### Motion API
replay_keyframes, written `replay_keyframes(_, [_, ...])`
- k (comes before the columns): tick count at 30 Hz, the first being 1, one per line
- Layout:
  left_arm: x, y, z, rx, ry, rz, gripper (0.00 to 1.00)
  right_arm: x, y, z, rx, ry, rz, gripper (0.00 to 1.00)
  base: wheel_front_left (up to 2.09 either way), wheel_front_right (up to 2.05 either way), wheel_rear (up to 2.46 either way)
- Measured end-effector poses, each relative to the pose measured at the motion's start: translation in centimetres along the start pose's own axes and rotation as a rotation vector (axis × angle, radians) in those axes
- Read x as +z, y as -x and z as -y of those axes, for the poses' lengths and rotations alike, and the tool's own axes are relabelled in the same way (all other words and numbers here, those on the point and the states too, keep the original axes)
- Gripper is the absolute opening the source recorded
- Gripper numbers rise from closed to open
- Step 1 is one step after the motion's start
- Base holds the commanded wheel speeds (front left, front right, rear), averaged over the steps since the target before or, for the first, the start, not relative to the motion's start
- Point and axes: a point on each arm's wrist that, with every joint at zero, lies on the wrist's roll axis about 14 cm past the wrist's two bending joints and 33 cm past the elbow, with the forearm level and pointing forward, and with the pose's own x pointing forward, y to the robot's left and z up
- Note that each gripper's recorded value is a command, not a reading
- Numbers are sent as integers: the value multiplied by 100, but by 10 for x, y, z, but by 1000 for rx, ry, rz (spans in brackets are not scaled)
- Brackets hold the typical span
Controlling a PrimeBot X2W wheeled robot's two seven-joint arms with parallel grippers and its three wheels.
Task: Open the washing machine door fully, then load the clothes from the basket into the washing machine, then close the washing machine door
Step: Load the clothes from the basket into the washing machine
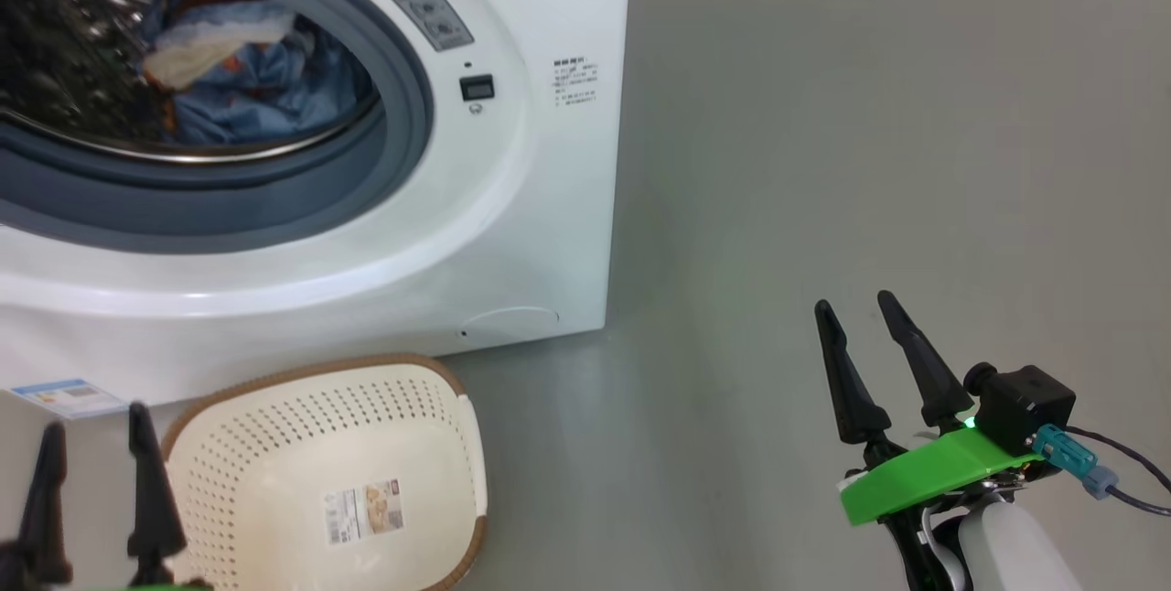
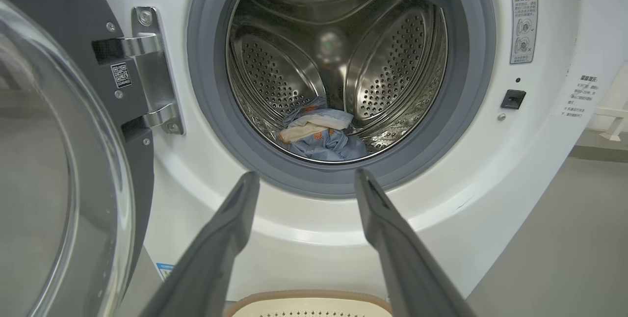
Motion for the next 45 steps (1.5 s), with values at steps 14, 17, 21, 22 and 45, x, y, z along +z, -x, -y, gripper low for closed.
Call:
replay_keyframes(14, [6,43,-11,65,-20,-8,100,16,16,-9,25,52,37,100,0,0,0])
replay_keyframes(17, [6,50,-11,73,-22,-12,100,17,20,-9,23,52,38,100,0,0,0])
replay_keyframes(21, [8,55,-8,72,-22,-10,100,20,23,-10,26,58,44,100,0,0,0])
replay_keyframes(22, [9,56,-8,74,-22,-7,100,21,24,-10,27,59,47,100,0,0,0])
replay_keyframes(45, [6,74,-2,50,-40,-25,100,27,28,-16,42,65,65,100,0,0,0])
